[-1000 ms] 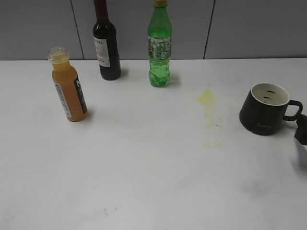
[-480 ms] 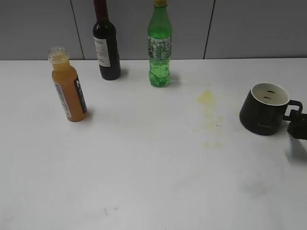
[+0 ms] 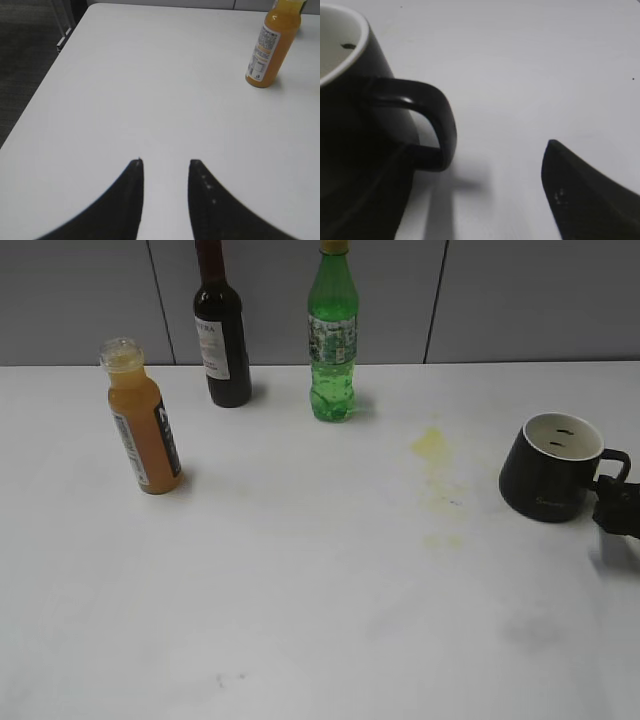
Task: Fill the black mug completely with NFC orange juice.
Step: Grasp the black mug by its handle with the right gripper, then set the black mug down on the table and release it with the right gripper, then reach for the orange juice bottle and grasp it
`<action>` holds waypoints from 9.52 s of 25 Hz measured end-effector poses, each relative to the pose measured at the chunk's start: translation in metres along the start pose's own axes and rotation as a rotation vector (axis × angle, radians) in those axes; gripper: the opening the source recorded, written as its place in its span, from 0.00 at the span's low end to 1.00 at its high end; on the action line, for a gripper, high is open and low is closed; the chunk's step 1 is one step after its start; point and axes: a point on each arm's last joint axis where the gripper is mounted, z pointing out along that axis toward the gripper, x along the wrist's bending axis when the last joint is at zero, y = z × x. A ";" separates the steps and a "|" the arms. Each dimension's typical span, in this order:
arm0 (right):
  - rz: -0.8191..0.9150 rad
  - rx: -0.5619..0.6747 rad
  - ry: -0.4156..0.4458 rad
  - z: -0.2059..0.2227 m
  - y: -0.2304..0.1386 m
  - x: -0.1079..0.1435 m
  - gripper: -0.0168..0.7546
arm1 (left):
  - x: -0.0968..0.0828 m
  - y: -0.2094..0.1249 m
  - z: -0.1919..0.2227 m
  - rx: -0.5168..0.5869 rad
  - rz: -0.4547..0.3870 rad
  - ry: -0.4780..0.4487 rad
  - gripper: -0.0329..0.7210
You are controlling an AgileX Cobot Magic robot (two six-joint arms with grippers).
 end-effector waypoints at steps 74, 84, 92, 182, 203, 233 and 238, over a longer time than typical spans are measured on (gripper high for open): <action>-0.122 -0.229 0.534 -0.037 0.047 0.178 0.10 | 0.000 0.000 0.000 0.000 0.000 0.000 0.36; -0.126 -0.133 0.528 -0.040 0.011 0.208 0.10 | 0.000 0.000 0.000 0.000 0.000 0.000 0.36; -0.133 -0.109 0.510 -0.017 -0.007 0.222 0.10 | 0.000 0.000 0.000 0.000 0.000 0.000 0.36; -0.344 0.242 0.537 -0.140 0.081 0.147 0.81 | 0.000 0.000 0.000 0.000 0.000 0.000 0.36; -0.533 0.252 0.670 -0.147 0.074 0.153 0.81 | 0.000 0.000 0.000 0.000 0.000 0.000 0.36; -0.698 0.768 0.439 -0.191 0.117 0.113 0.79 | 0.000 0.000 0.000 0.000 0.000 0.000 0.36; -0.637 0.671 0.452 -0.220 0.133 0.089 0.79 | 0.000 0.000 0.000 0.000 0.000 0.000 0.36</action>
